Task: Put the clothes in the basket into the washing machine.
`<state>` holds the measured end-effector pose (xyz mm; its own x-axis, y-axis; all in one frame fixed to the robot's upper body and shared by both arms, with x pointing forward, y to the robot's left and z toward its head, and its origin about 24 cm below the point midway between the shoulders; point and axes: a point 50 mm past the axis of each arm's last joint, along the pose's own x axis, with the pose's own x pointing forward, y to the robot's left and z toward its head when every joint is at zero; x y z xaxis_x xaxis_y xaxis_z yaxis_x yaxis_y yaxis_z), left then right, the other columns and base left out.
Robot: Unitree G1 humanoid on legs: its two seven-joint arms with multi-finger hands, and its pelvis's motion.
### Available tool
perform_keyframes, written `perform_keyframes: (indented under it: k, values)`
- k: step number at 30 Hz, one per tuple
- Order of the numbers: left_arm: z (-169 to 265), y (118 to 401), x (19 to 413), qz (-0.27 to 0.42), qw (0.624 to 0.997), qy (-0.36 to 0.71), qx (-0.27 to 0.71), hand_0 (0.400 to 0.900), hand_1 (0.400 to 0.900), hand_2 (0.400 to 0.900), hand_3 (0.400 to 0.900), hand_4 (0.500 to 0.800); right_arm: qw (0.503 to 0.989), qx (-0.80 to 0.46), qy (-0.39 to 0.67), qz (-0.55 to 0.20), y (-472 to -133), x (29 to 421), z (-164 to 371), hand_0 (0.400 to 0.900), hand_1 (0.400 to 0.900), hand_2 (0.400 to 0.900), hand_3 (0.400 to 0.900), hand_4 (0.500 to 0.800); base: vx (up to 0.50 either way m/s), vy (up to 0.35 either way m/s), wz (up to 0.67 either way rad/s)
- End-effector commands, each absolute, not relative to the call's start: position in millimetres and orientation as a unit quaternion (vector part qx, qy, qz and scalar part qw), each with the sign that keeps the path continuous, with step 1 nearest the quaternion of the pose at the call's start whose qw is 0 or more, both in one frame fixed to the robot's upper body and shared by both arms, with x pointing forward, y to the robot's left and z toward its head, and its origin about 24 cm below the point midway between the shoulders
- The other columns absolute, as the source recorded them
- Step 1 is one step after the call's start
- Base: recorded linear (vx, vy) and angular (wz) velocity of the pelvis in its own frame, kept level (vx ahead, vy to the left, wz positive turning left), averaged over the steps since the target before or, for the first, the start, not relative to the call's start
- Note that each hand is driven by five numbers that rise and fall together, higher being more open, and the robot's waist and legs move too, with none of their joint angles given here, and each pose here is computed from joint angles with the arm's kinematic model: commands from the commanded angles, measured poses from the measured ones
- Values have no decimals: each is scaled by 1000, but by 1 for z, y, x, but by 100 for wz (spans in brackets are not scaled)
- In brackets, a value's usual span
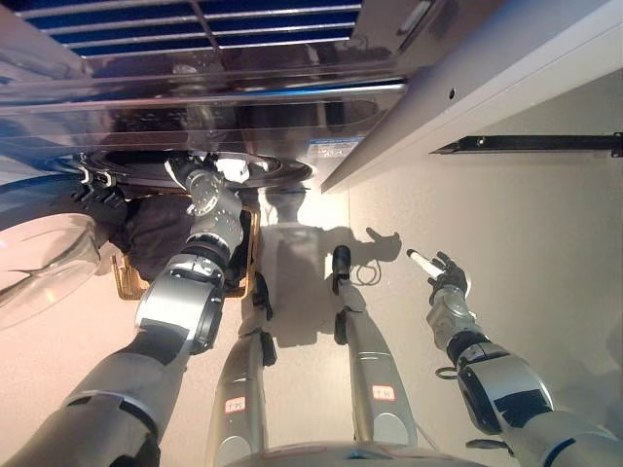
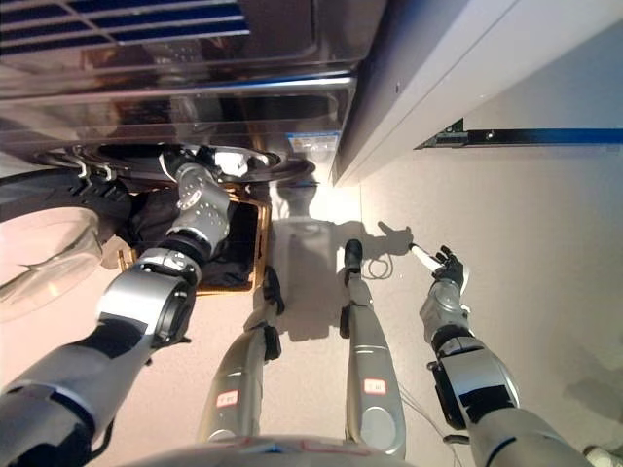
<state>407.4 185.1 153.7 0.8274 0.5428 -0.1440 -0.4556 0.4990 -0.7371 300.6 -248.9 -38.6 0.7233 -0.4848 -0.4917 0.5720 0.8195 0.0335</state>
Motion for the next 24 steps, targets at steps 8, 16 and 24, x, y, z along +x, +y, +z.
perform_keyframes:
  k: [8, 16, 24]
  values:
    - [212, 177, 411, 207, 801, -196, -526, 400, 400, 400, 400, 500, 903, 32, 273, -329, -295, 260, -56, 900, 900, 900, 900, 800, 38, -13, -15]
    - [184, 179, 410, 194, 808, -174, -529, 900, 900, 900, 900, 800, 895, 32, 292, -336, -311, 242, -63, 900, 900, 900, 900, 800, 8, 3, -8]
    - [157, 183, 406, 210, 840, -140, -480, 900, 900, 900, 900, 800, 891, 27, 299, -341, -315, 233, -67, 900, 900, 900, 900, 800, -6, -8, 9]
